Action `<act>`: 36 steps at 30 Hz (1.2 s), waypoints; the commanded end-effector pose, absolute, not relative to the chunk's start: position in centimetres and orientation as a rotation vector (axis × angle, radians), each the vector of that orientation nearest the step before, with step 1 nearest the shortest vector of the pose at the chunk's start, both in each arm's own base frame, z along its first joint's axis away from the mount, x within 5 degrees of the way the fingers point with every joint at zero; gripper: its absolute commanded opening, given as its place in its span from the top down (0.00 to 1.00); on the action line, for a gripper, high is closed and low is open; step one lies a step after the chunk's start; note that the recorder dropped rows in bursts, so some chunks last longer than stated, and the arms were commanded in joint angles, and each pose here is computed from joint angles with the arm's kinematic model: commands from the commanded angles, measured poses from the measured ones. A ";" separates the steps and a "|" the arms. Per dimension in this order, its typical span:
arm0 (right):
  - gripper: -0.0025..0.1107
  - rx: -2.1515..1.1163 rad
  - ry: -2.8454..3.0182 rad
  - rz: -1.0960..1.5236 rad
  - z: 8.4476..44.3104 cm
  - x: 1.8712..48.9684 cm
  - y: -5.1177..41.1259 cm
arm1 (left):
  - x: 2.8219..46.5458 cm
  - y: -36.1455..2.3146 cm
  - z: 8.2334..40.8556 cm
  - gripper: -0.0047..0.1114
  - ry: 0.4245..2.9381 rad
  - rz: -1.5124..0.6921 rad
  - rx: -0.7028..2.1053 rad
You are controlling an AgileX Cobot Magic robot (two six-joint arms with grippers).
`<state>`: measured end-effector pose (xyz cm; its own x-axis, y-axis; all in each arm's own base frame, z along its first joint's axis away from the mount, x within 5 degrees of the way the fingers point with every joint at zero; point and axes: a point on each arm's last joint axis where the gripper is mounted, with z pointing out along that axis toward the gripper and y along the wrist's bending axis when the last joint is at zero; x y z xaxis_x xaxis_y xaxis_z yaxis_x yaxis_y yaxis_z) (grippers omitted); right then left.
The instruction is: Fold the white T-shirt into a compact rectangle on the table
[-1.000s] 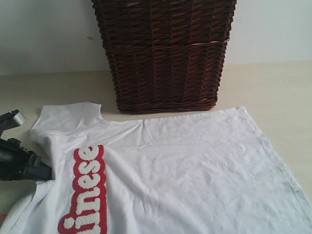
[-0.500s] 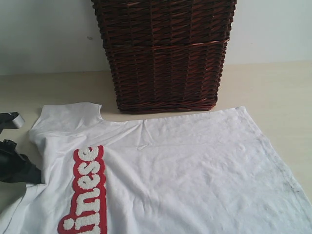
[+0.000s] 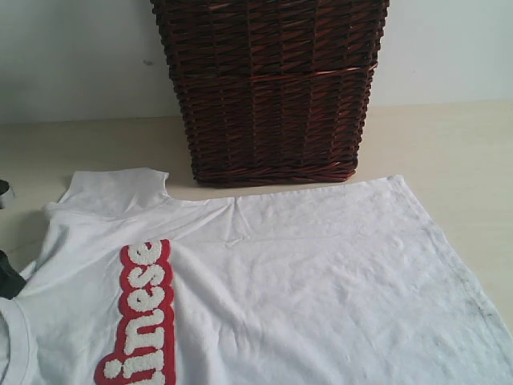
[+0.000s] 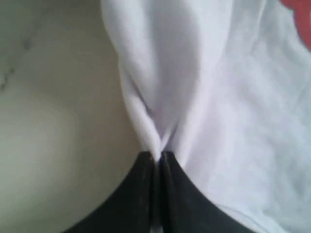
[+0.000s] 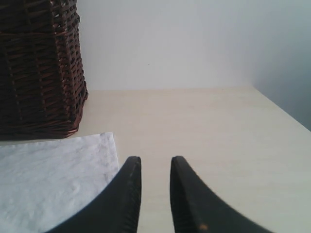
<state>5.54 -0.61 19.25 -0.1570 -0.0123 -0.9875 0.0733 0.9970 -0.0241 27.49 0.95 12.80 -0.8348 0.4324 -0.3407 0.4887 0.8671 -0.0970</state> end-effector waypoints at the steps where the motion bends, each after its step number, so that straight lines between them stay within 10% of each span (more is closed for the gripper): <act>1: 0.77 0.037 1.722 -0.080 19.2 5.5 -0.6 | 27.4 1.9 13.0 0.96 2.754 -0.122 0.708; 8: 0.77 0.037 1.722 -0.080 19.2 5.5 -0.6 | 27.4 2.1 12.9 0.91 2.779 -0.090 0.651; 19: 0.77 0.037 1.722 -0.080 19.2 5.5 -0.6 | 27.4 2.2 13.8 0.33 2.793 -0.099 0.464; 27: 0.77 0.039 1.722 -0.078 19.2 5.5 -0.6 | 30.6 3.0 19.4 0.39 2.444 0.077 0.298; 33: 0.77 0.037 1.722 -0.079 19.2 5.5 -0.6 | 36.7 1.2 17.8 0.92 2.324 0.147 0.358; 36: 0.77 0.037 1.722 -0.079 19.2 5.5 -0.6 | 39.5 -0.6 15.5 0.95 2.350 0.115 0.428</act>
